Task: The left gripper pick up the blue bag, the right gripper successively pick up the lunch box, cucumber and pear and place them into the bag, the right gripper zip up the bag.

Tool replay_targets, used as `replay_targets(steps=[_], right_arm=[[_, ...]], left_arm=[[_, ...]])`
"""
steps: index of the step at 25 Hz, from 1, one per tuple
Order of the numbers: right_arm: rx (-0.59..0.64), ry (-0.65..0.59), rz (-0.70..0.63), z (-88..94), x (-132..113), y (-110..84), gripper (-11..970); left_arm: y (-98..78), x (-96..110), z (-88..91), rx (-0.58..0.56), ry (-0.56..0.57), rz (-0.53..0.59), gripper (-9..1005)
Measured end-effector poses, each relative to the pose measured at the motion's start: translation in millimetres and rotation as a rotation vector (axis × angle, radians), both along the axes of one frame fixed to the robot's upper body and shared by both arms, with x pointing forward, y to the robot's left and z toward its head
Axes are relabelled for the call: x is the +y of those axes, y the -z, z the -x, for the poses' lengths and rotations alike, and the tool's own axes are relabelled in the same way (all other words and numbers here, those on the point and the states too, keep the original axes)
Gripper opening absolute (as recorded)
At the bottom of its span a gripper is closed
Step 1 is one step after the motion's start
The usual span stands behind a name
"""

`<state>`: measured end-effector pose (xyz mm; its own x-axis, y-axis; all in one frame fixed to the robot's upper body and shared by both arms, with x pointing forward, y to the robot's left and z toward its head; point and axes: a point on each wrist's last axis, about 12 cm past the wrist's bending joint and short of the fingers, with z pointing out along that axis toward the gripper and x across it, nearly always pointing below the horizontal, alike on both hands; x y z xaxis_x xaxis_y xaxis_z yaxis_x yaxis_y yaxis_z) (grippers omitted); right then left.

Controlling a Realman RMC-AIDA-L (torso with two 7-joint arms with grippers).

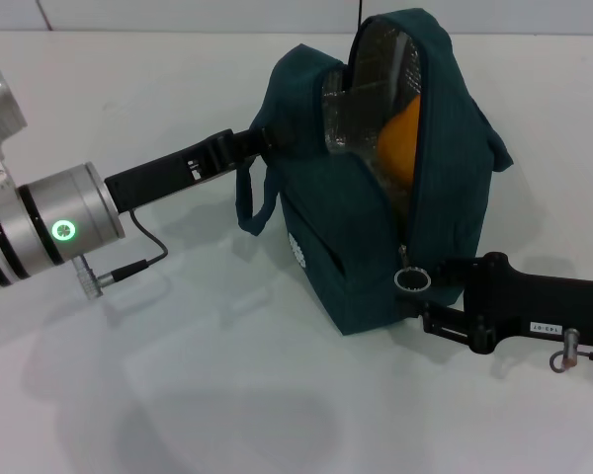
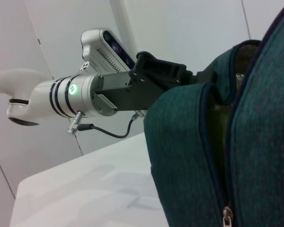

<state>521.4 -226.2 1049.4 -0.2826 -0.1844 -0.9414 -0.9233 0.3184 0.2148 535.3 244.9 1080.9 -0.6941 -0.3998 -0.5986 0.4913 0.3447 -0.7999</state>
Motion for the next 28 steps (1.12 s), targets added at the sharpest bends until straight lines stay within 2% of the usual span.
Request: replay_targets(steps=[24, 28], right_arm=[[-0.002, 0.003, -0.001, 1.4, -2.0, 0.1, 268], [-0.001, 0.008, -0.006, 1.3, -2.0, 0.0, 106]], left_arm=[[-0.4, 1.0, 1.2, -0.002, 0.003, 0.006, 42], [-0.5, 1.1, 1.3, -0.003, 0.003, 0.007, 42]])
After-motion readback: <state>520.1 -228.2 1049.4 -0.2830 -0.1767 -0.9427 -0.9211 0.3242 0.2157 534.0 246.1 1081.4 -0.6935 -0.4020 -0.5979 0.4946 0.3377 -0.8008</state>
